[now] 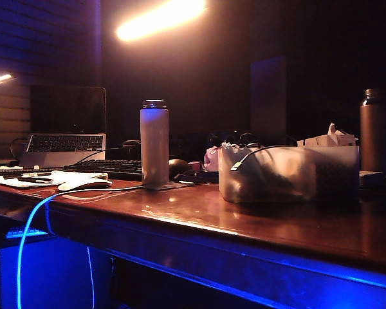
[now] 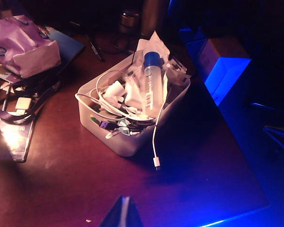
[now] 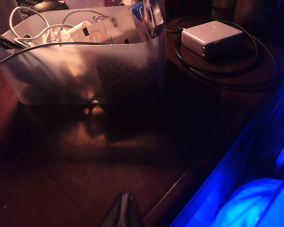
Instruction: Pick up the liquid glue and place it into the translucent box.
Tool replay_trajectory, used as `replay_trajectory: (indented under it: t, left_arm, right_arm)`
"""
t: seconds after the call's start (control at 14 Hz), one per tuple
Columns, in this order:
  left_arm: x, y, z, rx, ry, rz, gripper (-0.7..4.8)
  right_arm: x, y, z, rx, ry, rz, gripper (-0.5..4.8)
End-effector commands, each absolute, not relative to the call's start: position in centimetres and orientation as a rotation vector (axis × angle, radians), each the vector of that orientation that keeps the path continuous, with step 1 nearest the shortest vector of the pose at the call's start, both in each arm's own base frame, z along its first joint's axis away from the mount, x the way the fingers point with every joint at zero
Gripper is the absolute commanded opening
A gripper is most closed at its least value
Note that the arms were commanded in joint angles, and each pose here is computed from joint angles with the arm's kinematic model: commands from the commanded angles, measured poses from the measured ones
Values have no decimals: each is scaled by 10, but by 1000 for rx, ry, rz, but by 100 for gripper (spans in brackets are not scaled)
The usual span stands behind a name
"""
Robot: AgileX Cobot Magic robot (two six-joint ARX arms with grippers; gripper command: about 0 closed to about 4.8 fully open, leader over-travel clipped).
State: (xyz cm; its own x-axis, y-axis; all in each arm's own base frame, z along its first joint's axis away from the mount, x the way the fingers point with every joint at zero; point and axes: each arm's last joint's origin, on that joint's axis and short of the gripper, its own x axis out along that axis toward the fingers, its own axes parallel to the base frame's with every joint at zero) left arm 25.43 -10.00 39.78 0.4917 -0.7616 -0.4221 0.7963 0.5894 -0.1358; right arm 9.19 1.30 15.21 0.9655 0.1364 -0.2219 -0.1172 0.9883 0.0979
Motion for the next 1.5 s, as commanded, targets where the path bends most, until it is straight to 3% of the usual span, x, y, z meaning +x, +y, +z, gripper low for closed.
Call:
replay_trajectory:
  t: [0.07,0.36,0.78,1.5]
  left_arm:
    - [254,-100,400,85,453,-951,-5]
    - [254,-100,400,86,453,-950,-6]
    - [261,-99,398,128,407,-826,-6]
    - [280,-104,348,-10,255,-761,-6]
  right_arm:
    - [92,13,152,87,232,127,-1]
    - [92,13,151,87,233,126,-1]
    - [92,13,152,87,232,127,-1]
    - [92,13,151,87,233,126,-1]
